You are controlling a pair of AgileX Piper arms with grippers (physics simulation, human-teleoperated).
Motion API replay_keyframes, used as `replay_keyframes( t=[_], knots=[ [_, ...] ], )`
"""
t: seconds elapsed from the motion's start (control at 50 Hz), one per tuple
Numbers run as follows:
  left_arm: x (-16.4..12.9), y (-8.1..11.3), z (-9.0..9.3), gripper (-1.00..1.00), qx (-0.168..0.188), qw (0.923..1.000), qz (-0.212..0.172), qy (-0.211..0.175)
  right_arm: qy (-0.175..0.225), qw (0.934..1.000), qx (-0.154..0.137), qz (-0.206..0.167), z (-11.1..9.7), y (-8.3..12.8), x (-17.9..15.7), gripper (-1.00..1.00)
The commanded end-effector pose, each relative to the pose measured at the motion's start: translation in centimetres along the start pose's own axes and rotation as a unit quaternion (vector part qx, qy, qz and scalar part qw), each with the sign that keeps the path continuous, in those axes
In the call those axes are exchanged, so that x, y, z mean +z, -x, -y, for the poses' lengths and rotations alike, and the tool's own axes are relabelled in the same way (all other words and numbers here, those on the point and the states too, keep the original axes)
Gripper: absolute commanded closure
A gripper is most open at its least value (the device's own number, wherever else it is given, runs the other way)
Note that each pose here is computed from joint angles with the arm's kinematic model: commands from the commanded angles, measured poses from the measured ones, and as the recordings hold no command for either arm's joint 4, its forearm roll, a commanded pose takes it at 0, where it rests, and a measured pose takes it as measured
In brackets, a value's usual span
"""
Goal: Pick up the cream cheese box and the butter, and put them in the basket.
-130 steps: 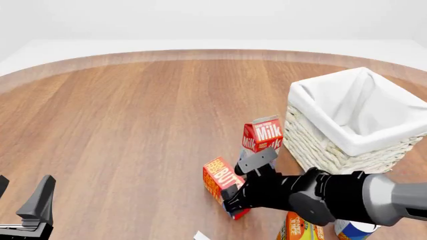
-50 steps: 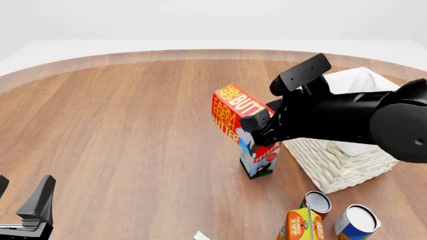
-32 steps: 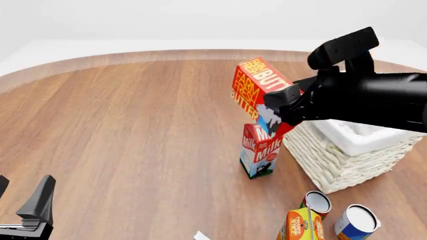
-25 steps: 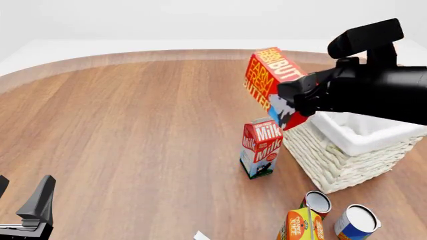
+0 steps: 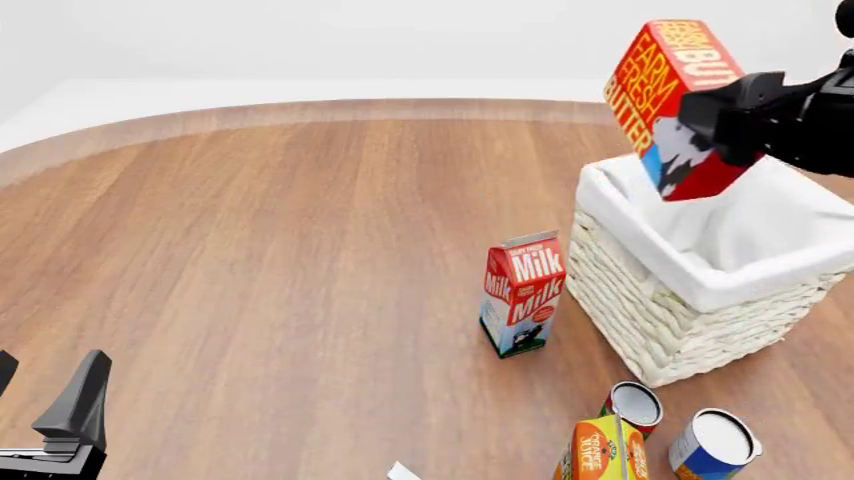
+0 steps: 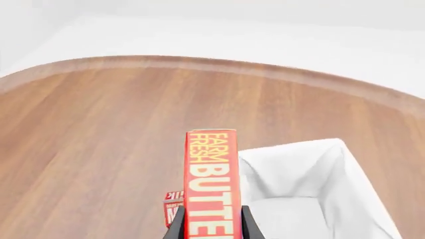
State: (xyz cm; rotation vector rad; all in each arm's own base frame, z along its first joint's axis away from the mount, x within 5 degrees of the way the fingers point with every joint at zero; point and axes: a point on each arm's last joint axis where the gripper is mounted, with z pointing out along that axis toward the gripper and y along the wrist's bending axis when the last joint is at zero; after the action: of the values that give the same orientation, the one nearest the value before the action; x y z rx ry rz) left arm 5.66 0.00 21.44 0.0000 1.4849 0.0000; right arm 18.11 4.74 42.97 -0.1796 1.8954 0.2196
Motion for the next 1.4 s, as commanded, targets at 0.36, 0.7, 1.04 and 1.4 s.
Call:
replay_keyframes(
  t=[0.36,0.7,1.04,1.4],
  knots=[
    [0.0,0.0,0.0,-1.00,0.000,1.0000,0.000,0.000,-0.111,0.9871,0.109,0.038,3.8,1.4,-3.8,1.00],
    [0.0,0.0,0.0,-1.00,0.000,1.0000,0.000,0.000,-0.098,0.9833,0.152,0.023,3.5,-0.3,-2.3,1.00],
    [0.0,0.0,0.0,-1.00,0.000,1.0000,0.000,0.000,-0.104,0.9814,0.160,0.020,4.1,-1.5,-0.8,1.00],
    [0.0,0.0,0.0,-1.00,0.000,1.0000,0.000,0.000,-0.117,0.9792,0.165,0.010,4.9,-3.4,1.0,1.00]
  ],
)
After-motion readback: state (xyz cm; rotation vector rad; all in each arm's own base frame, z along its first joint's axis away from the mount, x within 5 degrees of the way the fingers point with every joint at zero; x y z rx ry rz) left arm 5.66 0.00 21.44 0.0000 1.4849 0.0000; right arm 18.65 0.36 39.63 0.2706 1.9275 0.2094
